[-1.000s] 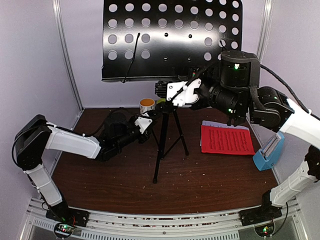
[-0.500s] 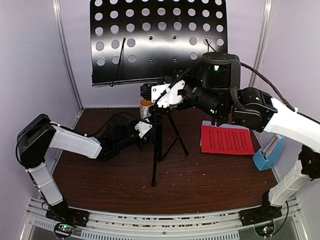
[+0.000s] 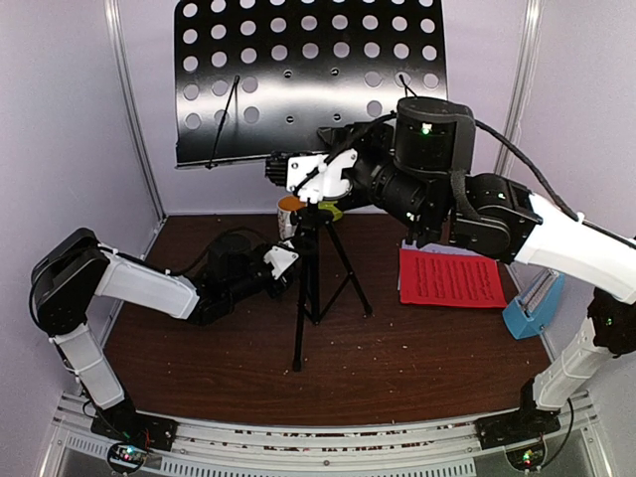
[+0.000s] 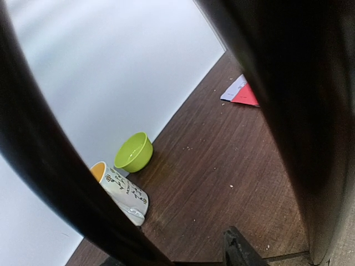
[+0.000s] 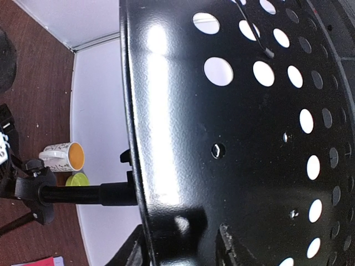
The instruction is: Set up the instrument practice props
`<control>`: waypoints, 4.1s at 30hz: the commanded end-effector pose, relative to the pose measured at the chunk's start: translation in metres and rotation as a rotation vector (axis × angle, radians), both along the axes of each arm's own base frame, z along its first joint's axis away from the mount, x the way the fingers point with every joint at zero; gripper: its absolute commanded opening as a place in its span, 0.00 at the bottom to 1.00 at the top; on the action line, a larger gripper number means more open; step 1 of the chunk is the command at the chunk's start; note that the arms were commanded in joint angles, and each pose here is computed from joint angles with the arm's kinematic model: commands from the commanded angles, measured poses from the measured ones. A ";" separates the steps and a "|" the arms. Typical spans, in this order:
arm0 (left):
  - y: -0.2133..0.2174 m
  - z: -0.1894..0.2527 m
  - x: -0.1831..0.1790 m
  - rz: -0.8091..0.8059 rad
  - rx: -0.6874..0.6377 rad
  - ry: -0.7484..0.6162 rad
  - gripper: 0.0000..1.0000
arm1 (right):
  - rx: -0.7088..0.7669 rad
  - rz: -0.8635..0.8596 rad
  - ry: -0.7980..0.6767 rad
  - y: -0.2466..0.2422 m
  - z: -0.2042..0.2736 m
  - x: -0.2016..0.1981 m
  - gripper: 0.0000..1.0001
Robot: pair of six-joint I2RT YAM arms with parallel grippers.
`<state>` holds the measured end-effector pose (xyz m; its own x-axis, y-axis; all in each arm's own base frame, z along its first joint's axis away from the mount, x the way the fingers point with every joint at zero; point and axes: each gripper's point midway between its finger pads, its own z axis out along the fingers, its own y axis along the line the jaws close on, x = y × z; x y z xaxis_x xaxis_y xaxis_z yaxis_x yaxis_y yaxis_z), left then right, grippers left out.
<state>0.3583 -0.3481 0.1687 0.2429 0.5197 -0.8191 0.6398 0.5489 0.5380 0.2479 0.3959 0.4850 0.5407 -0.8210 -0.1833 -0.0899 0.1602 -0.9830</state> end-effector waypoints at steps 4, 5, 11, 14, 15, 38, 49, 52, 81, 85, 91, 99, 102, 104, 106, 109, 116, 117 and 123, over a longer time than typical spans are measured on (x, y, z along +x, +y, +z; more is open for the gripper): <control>0.001 0.018 -0.001 0.001 -0.043 -0.039 0.51 | 0.307 0.025 -0.095 -0.035 0.086 -0.022 0.59; 0.001 0.018 -0.001 0.001 -0.042 -0.039 0.53 | 0.309 0.027 -0.094 -0.037 0.086 -0.023 0.62; 0.003 0.022 -0.002 0.004 -0.041 -0.039 0.63 | 0.321 0.036 -0.062 -0.043 0.076 -0.026 0.80; 0.004 0.025 -0.005 0.003 -0.047 -0.038 0.73 | 0.321 0.040 -0.049 -0.047 0.070 -0.027 0.84; 0.005 0.025 -0.005 0.004 -0.047 -0.037 0.74 | 0.317 0.042 -0.045 -0.048 0.067 -0.028 0.85; 0.031 0.030 -0.028 0.028 -0.122 0.026 0.96 | 0.269 0.170 0.068 -0.061 0.016 -0.062 1.00; 0.061 0.025 -0.047 0.100 -0.259 0.114 0.96 | 0.394 0.273 0.364 -0.070 -0.047 -0.087 0.98; 0.069 0.024 -0.051 0.121 -0.299 0.139 0.95 | 0.427 0.246 0.432 -0.069 -0.083 -0.082 0.95; 0.043 -0.006 -0.096 0.067 -0.419 0.299 0.73 | 0.600 0.213 0.894 -0.039 -0.233 0.062 0.68; 0.062 -0.013 -0.075 0.131 -0.359 0.286 0.72 | 0.634 0.214 0.918 -0.039 -0.235 0.072 0.67; 0.061 -0.021 -0.040 0.114 -0.154 0.211 0.71 | 0.595 0.203 0.949 -0.031 -0.255 0.078 0.62; 0.037 -0.034 -0.006 0.087 -0.015 0.163 0.66 | 0.569 0.179 0.950 -0.024 -0.261 0.089 0.52; 0.031 -0.035 0.003 0.089 -0.006 0.139 0.61 | 0.562 0.174 0.946 -0.024 -0.262 0.091 0.47; 0.028 -0.036 0.006 0.086 0.005 0.119 0.58 | 0.554 0.166 0.939 -0.025 -0.264 0.091 0.42; 0.029 -0.037 0.011 0.099 0.020 0.101 0.54 | 0.548 0.159 0.936 -0.026 -0.265 0.093 0.37; 0.030 -0.033 0.013 0.107 0.023 0.065 0.45 | 0.543 0.150 0.930 -0.028 -0.265 0.095 0.28; 0.028 -0.026 0.008 0.066 -0.036 0.032 0.32 | 0.538 0.151 0.927 -0.029 -0.262 0.097 0.16; 0.029 -0.026 0.006 0.059 -0.048 0.031 0.30 | 0.539 0.152 0.928 -0.030 -0.262 0.097 0.15; 0.021 -0.025 -0.004 -0.023 -0.053 0.039 0.21 | 0.532 0.163 0.938 -0.031 -0.265 0.095 0.06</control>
<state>0.3581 -0.3196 0.1272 0.1466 0.5297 -0.8355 0.6581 0.5783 0.4821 0.3350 0.3679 0.2137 0.0766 -0.4448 -0.8923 -0.8387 0.4553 -0.2989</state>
